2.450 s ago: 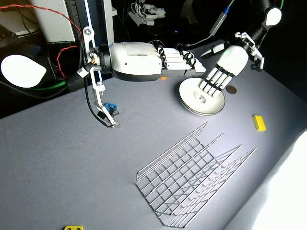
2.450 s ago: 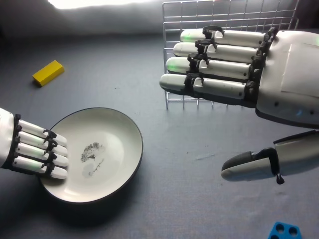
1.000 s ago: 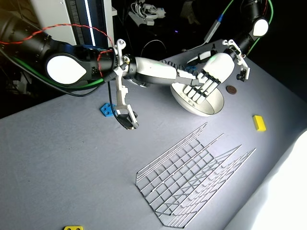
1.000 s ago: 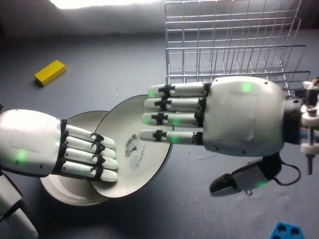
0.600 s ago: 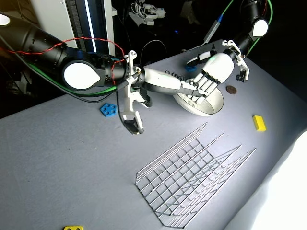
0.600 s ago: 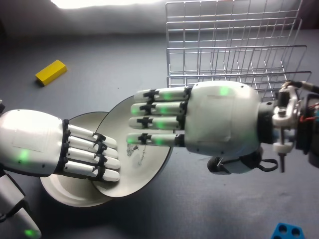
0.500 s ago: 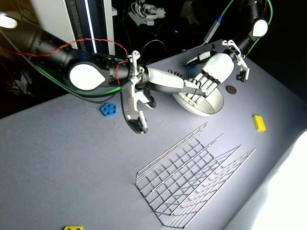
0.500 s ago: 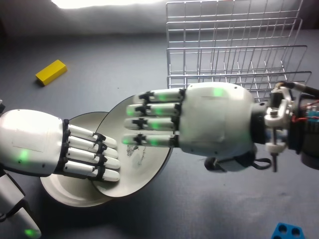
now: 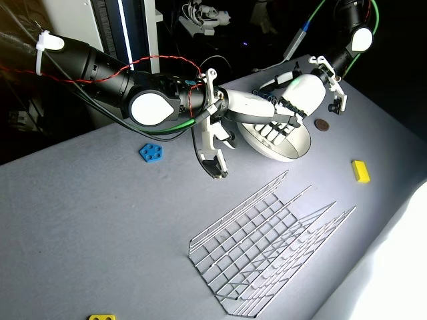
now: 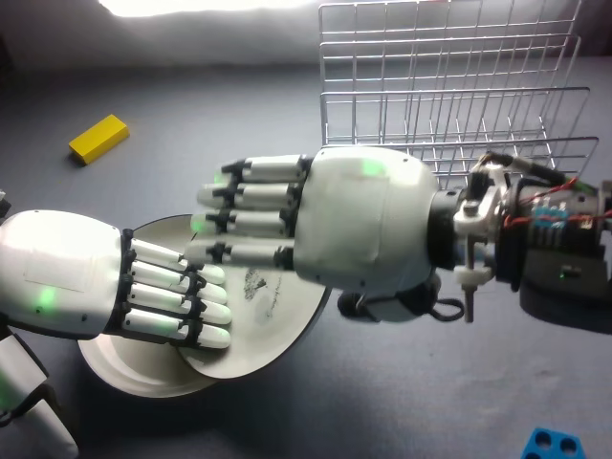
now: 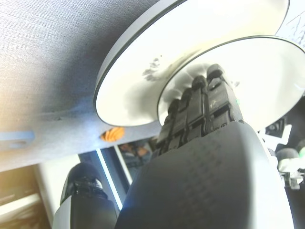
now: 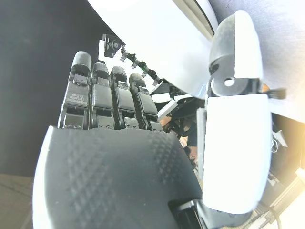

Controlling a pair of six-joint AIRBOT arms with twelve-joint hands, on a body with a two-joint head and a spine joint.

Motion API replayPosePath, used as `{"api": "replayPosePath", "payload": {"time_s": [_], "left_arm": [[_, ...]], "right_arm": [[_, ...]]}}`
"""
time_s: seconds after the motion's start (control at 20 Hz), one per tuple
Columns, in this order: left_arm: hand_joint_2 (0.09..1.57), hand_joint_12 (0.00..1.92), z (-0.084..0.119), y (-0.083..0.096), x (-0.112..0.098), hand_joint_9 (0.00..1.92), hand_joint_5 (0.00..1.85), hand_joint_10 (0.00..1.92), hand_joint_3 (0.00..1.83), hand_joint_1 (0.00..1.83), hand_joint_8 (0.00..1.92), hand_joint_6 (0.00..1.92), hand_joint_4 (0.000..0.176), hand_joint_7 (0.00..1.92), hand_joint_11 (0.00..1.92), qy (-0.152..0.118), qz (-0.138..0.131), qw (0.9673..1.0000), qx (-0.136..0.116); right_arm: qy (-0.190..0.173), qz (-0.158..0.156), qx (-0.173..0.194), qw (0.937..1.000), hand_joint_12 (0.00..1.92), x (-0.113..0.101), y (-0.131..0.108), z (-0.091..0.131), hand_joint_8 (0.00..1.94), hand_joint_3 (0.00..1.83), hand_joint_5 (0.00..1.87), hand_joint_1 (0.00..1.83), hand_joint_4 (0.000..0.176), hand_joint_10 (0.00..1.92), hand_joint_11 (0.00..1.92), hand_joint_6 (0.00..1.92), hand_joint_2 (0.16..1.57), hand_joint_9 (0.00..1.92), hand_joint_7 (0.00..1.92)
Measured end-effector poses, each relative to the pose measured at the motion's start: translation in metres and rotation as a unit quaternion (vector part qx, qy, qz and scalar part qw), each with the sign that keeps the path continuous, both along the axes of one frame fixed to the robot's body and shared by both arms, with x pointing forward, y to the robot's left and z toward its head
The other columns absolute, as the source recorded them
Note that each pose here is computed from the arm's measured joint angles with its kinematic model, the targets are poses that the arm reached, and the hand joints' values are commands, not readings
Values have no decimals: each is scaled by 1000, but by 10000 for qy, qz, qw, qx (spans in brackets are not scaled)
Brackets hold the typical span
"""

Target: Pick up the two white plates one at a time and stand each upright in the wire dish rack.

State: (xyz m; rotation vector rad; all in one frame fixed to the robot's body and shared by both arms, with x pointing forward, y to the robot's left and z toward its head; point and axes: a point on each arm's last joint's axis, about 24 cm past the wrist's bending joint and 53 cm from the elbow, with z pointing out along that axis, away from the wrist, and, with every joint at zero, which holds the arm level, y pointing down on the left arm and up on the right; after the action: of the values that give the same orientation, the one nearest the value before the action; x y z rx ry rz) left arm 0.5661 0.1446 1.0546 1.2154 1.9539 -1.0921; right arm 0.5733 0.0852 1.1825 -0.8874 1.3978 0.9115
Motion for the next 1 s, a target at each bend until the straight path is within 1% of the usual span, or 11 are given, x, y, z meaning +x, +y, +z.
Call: {"api": "replayPosePath", "payload": {"time_s": [0.15,0.25,0.4,0.5,0.65,0.7,0.75,0.8,0.9,0.95,1.0], "left_arm": [[970,0,0,0,0,0,0,0,0,0,0,0,0,0,0,-1,1,10000,1],[976,0,0,0,0,0,7,0,1,0,0,3,0,0,0,1,-3,10000,1],[963,0,0,0,0,0,0,0,0,0,0,0,0,0,0,3,-2,10000,-2],[977,0,0,0,0,0,10,0,1,0,0,4,0,0,0,12,3,10000,-2],[970,0,0,0,0,0,3,0,0,0,0,1,0,0,0,12,5,10000,-2],[966,0,0,0,0,0,22,0,0,0,0,9,0,0,0,11,6,10000,-1],[957,0,0,0,0,0,6,0,0,0,0,1,0,0,0,14,6,10000,-2],[948,0,0,0,0,0,0,0,0,0,0,0,0,0,0,14,6,10000,-2],[958,0,0,0,0,0,14,0,0,0,0,6,0,0,0,16,5,10000,-3],[969,0,0,0,0,0,2,0,0,0,0,0,0,0,0,15,6,10000,0],[968,0,0,0,0,0,7,0,0,0,0,3,0,0,0,15,7,10000,-2]], "right_arm": [[31,12,-51,10000,626,2,6,-7,0,6,50,1000,0,10,0,4,995,34,0],[182,-82,37,9998,700,9,7,-8,0,16,42,1006,0,11,0,0,1032,50,0],[219,-84,65,9997,890,10,10,-9,10,5,96,1044,0,24,0,12,1048,121,60],[223,-55,72,9997,956,8,13,-10,9,5,136,1050,0,21,0,14,1068,145,99],[178,-49,111,9998,1130,9,13,-8,22,0,222,1089,0,41,0,25,1050,248,217],[175,-61,113,9998,1244,10,13,-8,21,0,334,1134,0,52,0,29,1015,351,339],[166,-82,110,9998,1298,12,12,-8,19,0,405,1152,0,59,17,26,1011,439,437],[176,-84,105,9998,1298,12,12,-10,11,3,429,1152,0,51,37,17,1033,474,470],[204,-85,95,9997,1214,12,11,-14,19,2,540,1144,0,59,184,27,1041,601,598],[218,-84,80,9997,1183,11,10,-16,20,4,600,1146,0,61,267,31,1057,668,662],[240,-78,65,9997,1140,10,10,-19,32,0,708,1165,0,79,408,46,1046,785,773]]}}
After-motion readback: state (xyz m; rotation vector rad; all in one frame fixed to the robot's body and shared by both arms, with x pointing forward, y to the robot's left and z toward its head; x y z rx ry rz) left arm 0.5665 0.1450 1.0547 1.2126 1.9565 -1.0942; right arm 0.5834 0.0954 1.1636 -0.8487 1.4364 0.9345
